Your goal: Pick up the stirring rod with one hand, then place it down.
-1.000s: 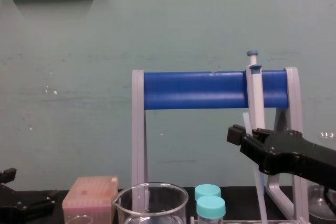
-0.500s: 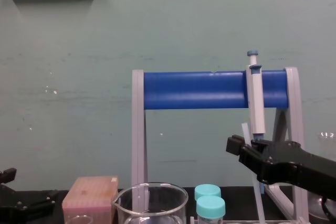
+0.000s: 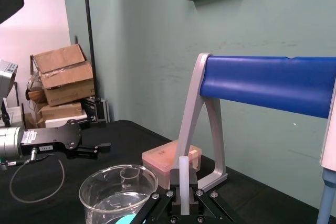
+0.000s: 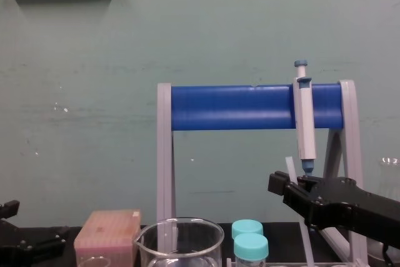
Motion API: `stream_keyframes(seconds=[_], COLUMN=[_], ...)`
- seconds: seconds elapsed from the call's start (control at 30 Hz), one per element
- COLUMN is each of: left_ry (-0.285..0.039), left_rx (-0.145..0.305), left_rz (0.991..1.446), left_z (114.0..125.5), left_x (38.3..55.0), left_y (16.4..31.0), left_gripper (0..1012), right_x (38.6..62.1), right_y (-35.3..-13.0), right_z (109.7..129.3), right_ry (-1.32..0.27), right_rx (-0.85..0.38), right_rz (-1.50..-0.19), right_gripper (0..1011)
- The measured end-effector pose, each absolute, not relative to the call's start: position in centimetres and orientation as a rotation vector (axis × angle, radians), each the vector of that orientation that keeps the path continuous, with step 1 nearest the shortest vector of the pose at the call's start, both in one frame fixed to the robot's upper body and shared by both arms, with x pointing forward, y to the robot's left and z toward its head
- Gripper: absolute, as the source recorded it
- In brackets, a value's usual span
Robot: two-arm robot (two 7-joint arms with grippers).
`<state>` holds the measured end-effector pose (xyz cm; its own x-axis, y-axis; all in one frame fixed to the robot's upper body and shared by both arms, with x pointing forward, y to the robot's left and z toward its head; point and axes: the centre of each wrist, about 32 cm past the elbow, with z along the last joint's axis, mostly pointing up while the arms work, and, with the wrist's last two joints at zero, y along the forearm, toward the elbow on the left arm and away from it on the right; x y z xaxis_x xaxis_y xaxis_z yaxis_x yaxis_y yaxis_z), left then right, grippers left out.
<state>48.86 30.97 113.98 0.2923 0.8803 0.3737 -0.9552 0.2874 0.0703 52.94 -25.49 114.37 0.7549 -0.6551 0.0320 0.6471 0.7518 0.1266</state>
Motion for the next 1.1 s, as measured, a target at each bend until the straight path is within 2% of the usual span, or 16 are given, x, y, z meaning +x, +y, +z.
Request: stream_keyframes(seconds=[0.37, 0.8, 0.87, 0.9, 1.03, 1.1], left_ry=[-0.285, -0.285, -0.285, -0.285, -0.285, -0.285], left_rx=[0.304, 0.304, 0.305, 0.304, 0.304, 0.304], left_rz=[1.248, 1.248, 1.248, 1.248, 1.248, 1.248], left_z=[113.98, 113.98, 113.98, 113.98, 113.98, 113.98], left_x=[48.86, 48.86, 48.86, 48.86, 48.86, 48.86], left_y=[30.97, 30.97, 30.97, 30.97, 30.97, 30.97], left_gripper=[1000, 1000, 1000, 1000, 1000, 1000], right_x=[52.94, 52.94, 52.94, 52.94, 52.94, 52.94], right_y=[-25.49, -25.5, -25.5, -25.5, -25.5, -25.5], right_z=[114.39, 114.41, 114.41, 114.41, 114.41, 114.41], right_ry=[-0.077, -0.077, -0.078, -0.078, -0.077, -0.078], right_rx=[0.112, 0.114, 0.114, 0.115, 0.115, 0.115], right_rz=[-0.711, -0.711, -0.711, -0.711, -0.711, -0.71], right_gripper=[68, 427, 528, 528, 696, 731])
